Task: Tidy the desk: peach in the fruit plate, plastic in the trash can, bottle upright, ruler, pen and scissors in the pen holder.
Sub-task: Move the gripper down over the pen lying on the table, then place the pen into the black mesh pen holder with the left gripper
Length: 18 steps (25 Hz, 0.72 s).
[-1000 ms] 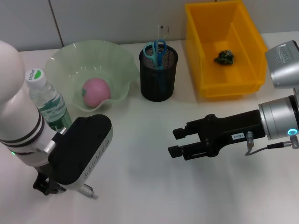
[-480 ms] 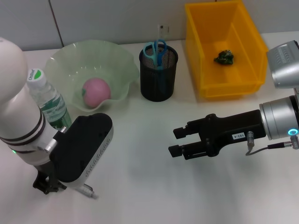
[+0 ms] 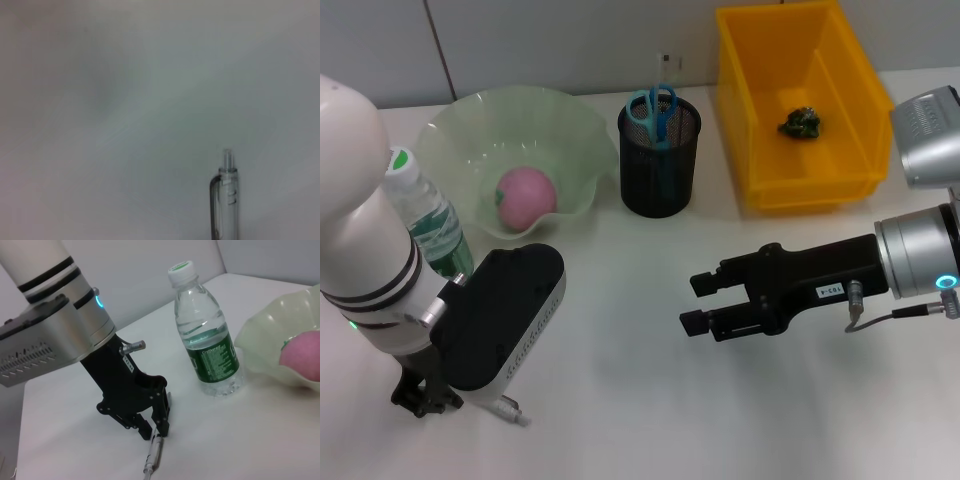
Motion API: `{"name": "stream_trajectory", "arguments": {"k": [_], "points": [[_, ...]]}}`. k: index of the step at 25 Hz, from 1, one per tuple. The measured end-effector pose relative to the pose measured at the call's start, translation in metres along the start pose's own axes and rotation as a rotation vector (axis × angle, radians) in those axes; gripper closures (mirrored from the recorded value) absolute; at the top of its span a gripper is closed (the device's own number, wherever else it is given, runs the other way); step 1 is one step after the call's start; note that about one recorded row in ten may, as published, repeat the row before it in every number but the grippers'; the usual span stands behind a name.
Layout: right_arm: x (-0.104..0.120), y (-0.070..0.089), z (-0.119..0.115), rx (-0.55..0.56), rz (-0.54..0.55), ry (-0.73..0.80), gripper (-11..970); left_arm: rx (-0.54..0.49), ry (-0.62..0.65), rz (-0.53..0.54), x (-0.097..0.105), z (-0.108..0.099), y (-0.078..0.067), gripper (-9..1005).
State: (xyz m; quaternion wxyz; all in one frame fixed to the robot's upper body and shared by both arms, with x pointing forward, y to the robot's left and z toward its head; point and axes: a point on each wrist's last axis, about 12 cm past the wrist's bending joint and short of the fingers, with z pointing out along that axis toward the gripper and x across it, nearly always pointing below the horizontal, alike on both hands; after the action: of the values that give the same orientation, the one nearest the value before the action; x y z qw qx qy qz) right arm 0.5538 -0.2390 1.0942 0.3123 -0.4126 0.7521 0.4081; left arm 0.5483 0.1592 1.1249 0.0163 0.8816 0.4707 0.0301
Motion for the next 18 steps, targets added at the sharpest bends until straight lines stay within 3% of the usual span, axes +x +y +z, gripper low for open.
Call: {"name": "stream_trajectory", "arguments": {"k": [9,13,18], "points": [[0.000,0.000,0.000,0.002,0.000,-0.002,328,0.021,0.004,-0.008,0.002,0.003,0.001,749],[-0.001,0.000,0.000,0.001,-0.001,-0.006,328,0.014,-0.001,-0.013,0.003,0.001,0.002,820],[-0.005,-0.001,0.000,-0.002,-0.009,-0.011,328,-0.013,-0.083,-0.106,0.020,-0.017,0.004,856]]}}
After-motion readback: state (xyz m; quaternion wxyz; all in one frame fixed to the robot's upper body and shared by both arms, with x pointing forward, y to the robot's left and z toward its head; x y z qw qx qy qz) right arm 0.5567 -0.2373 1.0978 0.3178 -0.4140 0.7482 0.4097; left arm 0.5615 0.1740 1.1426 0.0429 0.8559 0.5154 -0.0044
